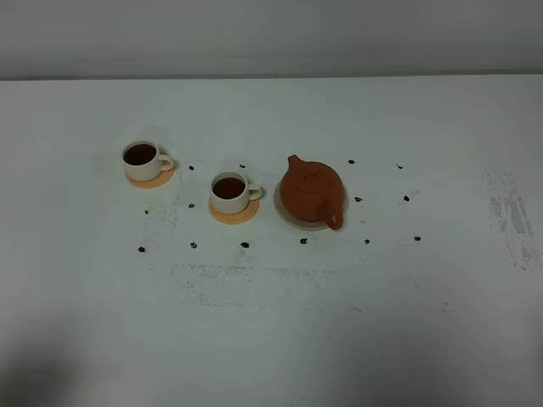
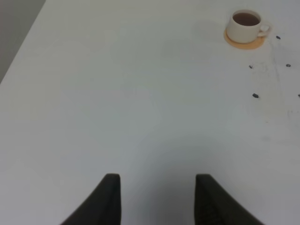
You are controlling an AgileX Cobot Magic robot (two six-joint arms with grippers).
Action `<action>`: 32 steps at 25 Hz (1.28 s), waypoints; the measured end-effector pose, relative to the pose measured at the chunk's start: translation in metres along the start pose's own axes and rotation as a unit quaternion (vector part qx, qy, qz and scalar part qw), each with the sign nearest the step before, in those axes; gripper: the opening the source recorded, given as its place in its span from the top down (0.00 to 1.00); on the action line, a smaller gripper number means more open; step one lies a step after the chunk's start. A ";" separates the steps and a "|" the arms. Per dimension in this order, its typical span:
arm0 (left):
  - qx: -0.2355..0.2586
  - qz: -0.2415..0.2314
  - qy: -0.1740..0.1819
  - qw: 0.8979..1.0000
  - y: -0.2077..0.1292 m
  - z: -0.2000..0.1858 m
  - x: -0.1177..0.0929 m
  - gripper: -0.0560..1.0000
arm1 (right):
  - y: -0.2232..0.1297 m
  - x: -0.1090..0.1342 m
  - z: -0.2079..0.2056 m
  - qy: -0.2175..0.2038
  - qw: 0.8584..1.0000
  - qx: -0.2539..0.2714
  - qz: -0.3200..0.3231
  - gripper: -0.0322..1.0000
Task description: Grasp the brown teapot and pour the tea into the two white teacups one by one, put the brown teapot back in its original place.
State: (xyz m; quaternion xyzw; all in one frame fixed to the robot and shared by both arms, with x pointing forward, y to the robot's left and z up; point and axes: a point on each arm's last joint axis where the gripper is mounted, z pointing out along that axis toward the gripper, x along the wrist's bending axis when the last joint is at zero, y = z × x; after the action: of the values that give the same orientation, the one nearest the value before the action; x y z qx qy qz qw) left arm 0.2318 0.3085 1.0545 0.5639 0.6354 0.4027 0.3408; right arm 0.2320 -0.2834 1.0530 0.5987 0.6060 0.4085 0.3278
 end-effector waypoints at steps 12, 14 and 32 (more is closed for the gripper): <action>0.000 0.000 0.000 1.000 0.000 0.000 0.000 0.57 | 0.000 0.000 0.000 -0.013 1.000 -0.002 0.008 0.77; 0.000 0.000 0.000 1.000 0.000 0.000 0.000 0.57 | 0.000 0.000 0.000 -0.013 1.000 -0.002 0.008 0.77; 0.000 0.000 0.000 1.000 0.000 0.000 0.000 0.57 | 0.000 0.000 0.000 -0.013 1.000 -0.002 0.008 0.77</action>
State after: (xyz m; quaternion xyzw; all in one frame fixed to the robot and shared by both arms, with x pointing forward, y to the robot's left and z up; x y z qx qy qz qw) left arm 0.2317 0.3085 1.0545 0.5638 0.6351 0.4033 0.3407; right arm 0.2325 -0.2830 1.0531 0.6081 0.5962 0.4043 0.3337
